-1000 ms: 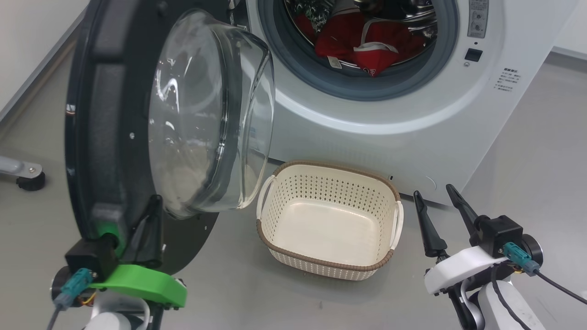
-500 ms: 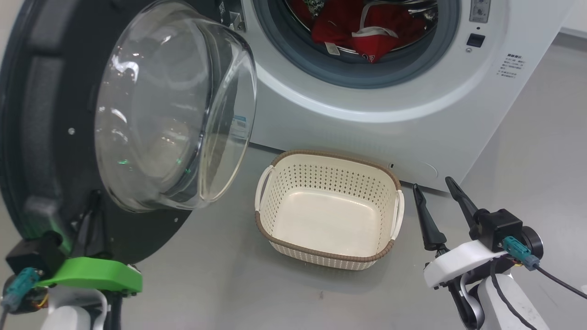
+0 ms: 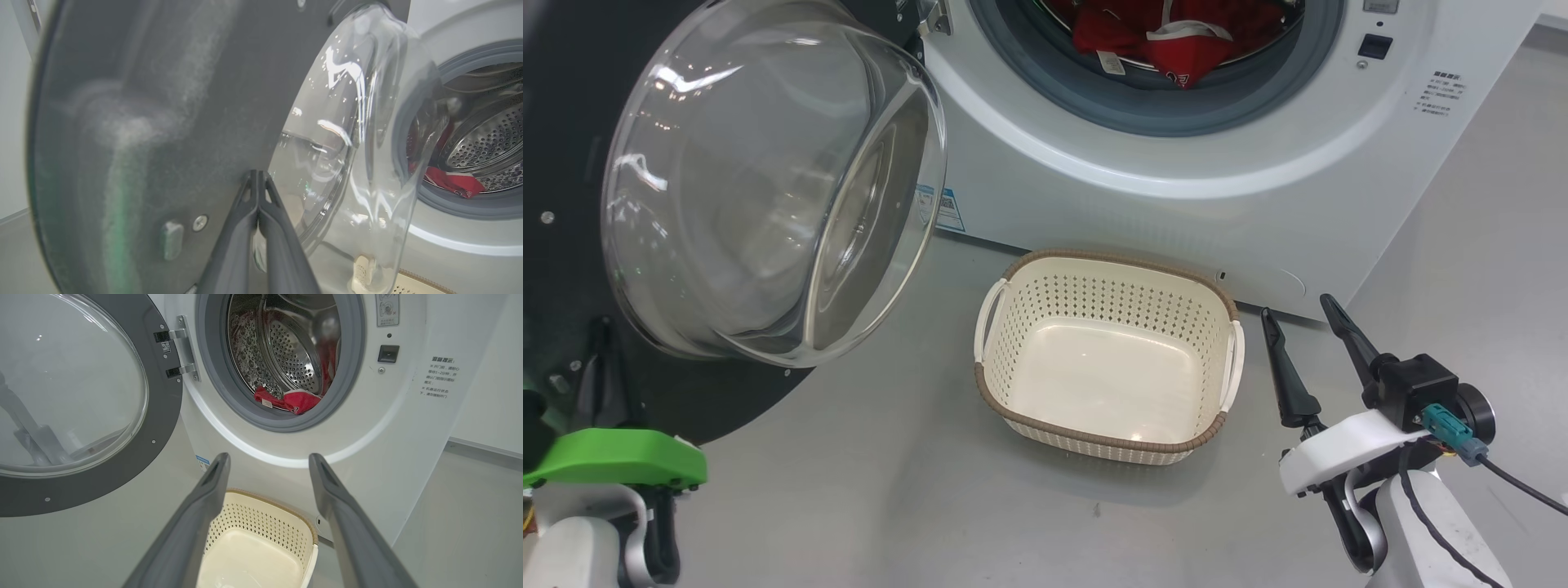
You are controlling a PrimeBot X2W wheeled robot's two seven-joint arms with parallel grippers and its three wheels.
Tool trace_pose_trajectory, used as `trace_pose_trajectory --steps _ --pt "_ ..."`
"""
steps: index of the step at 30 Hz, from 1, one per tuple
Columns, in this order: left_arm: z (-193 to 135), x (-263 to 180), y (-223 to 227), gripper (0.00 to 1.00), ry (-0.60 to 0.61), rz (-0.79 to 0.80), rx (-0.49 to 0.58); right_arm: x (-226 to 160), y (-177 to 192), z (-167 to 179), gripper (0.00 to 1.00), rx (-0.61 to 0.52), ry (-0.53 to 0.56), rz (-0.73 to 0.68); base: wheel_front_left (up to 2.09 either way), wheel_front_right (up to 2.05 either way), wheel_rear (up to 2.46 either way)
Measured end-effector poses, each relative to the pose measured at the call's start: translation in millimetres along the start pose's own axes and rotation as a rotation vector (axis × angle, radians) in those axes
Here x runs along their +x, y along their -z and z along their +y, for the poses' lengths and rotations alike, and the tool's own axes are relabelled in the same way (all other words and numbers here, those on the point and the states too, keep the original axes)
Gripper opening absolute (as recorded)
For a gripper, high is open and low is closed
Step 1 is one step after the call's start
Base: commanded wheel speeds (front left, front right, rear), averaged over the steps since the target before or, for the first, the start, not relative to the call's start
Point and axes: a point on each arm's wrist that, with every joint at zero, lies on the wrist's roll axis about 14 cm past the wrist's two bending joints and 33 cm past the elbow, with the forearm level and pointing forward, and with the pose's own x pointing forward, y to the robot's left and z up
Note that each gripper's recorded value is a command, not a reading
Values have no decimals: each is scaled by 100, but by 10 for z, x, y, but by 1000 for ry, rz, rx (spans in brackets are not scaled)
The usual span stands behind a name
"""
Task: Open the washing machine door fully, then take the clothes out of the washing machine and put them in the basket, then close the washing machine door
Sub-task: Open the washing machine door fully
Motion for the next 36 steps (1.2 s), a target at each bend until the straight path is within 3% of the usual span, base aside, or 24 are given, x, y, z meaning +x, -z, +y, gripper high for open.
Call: trace_pose_trajectory --steps 14,34,35,36 --pt "216 29 20 0 -62 1 12 -9 -32 -4 100 -6 1 -6 0 0 0" --pt "-191 -203 35 0 73 -32 50 -72 -161 45 100 -19 -5 -31 0 0 0" --pt "-221 -226 58 2 83 -26 49 -78 -165 48 100 -20 -6 -32 0 0 0" --pt "-251 -256 88 15 93 -18 47 -84 -171 53 100 -20 -7 -33 0 0 0"
